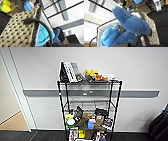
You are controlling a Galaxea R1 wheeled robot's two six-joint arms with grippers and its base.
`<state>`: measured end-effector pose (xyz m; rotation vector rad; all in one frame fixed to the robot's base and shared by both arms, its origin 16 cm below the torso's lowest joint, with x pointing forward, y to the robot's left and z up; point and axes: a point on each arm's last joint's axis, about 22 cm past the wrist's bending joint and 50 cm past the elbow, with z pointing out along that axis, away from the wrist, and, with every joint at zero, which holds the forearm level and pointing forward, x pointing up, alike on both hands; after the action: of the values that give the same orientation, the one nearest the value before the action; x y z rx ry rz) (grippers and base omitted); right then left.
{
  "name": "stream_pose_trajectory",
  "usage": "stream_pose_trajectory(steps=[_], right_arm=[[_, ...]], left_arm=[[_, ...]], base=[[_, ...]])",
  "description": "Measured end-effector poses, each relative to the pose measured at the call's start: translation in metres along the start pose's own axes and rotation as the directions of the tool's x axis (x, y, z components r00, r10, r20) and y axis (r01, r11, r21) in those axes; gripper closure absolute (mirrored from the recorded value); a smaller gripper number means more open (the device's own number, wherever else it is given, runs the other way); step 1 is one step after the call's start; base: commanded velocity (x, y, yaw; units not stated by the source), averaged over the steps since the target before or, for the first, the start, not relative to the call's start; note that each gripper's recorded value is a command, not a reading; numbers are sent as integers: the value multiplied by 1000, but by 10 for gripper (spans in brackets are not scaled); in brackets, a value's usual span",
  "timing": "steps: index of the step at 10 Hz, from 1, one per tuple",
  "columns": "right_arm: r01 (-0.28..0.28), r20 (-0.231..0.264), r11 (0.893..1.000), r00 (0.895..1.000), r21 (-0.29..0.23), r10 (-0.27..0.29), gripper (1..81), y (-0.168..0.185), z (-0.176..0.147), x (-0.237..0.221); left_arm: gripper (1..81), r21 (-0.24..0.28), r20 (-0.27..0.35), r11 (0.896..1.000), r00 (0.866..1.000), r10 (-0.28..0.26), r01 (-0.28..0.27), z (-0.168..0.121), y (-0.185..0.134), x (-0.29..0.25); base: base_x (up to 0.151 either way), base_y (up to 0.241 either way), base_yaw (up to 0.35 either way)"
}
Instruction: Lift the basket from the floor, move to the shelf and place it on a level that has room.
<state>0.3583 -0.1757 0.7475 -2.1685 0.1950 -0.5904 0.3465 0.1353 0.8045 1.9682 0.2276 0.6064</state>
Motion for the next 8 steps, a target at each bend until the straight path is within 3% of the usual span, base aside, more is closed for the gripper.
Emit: stream_pose_trajectory(steps=[8], right_arm=[[-4,10,1000,1000,9,4,811,-4,-1,-5]], left_arm=[[811,2,-11,1000,1000,-21,21,-5,-6,-9]], base=[[123,0,0]])
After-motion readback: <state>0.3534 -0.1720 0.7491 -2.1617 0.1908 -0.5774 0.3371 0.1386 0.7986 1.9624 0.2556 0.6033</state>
